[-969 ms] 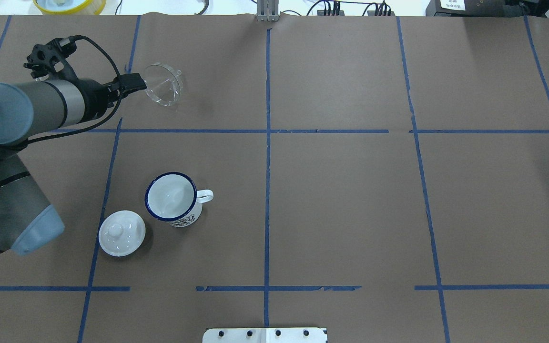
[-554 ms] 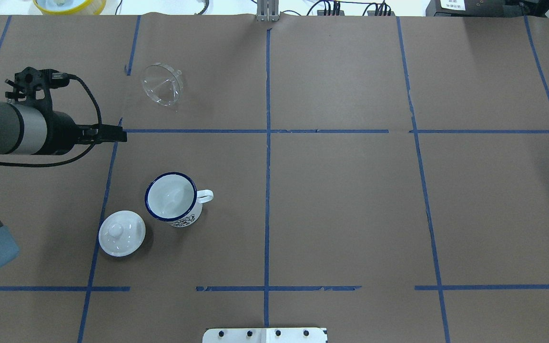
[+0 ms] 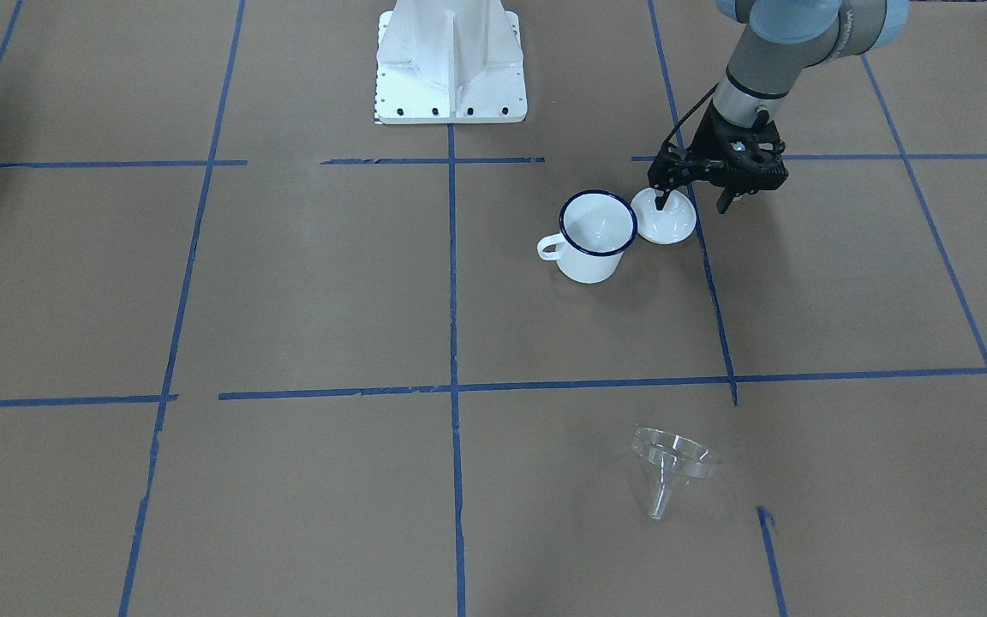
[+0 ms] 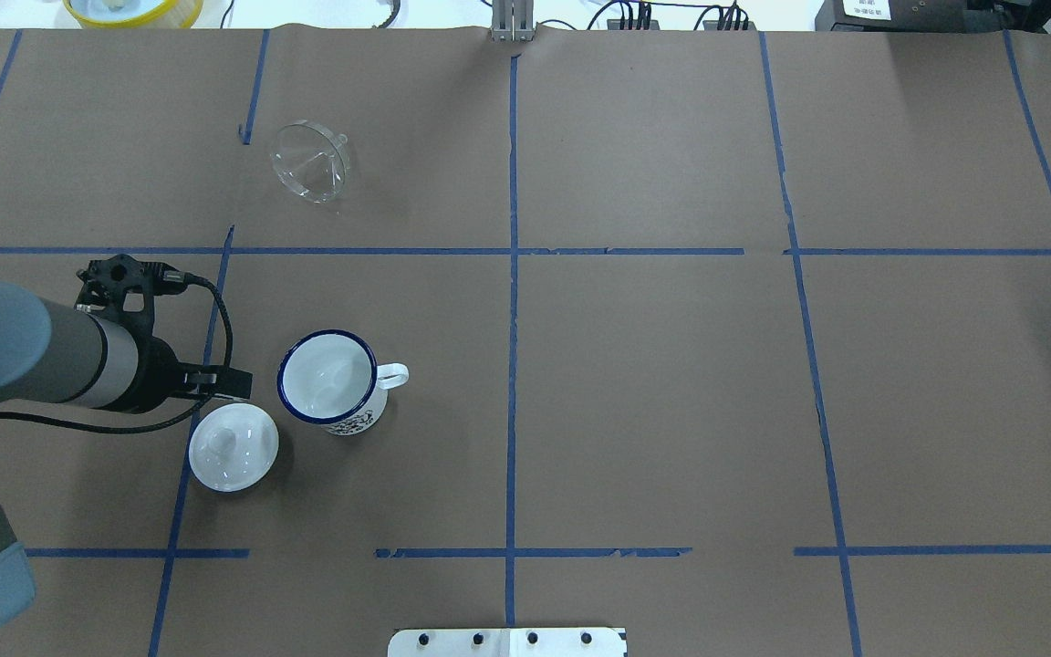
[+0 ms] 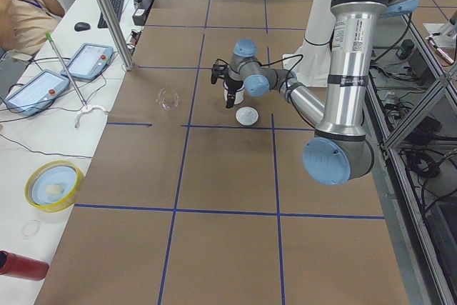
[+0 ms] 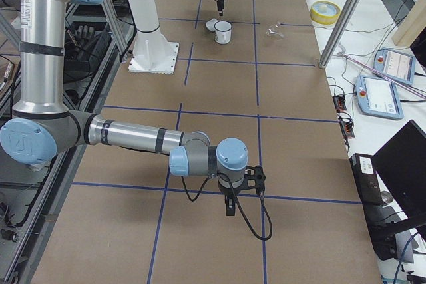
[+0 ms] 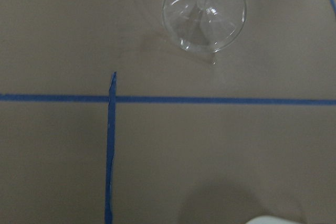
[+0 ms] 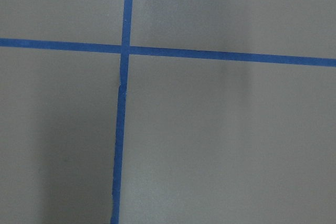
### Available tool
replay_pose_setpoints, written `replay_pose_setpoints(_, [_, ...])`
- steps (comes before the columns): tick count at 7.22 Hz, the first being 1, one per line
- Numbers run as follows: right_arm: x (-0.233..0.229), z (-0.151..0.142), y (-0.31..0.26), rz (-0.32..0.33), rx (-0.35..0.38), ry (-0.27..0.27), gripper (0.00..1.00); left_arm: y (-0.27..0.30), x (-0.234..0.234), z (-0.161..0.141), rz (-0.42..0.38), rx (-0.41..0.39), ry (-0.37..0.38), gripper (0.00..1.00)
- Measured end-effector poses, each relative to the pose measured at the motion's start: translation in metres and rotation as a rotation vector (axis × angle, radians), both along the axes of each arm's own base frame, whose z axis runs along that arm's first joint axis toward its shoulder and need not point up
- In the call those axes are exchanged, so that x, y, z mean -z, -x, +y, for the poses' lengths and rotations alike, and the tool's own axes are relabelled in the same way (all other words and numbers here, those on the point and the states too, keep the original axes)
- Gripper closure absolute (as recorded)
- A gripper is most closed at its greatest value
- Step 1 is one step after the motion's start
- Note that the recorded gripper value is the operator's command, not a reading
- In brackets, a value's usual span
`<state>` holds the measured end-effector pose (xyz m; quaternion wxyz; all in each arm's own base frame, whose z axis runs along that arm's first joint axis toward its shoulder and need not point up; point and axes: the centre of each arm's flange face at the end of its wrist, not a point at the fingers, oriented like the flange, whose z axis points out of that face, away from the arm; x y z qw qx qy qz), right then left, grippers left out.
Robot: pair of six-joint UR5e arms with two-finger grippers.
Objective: Remove funnel from cup
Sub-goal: 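Lower the left gripper onto the white lid beside the mug and grasp it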
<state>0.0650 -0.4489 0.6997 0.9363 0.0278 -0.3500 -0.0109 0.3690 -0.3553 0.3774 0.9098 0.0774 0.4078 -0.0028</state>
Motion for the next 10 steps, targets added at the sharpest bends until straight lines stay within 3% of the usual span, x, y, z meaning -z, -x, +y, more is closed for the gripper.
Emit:
replay_pose_setpoints(3, [0.000,0.000,0.000,0.000,0.000,0.000,0.00,-0.027,-0.020,0.017,-0.046,-0.017,0.027,0.03])
replay_pose_setpoints(4, [0.000,0.000,0.000,0.000,0.000,0.000,0.00,-0.030,-0.023,0.018,-0.050,-0.024,0.027,0.10])
replay_pose_setpoints(5, [0.000,0.000,0.000,0.000,0.000,0.000,0.00,-0.030,-0.022,0.019,-0.048,-0.028,0.026,0.36])
replay_pose_setpoints(10, [0.000,0.000,0.000,0.000,0.000,0.000,0.00,-0.031,-0.019,0.021,-0.038,-0.041,0.032,0.37])
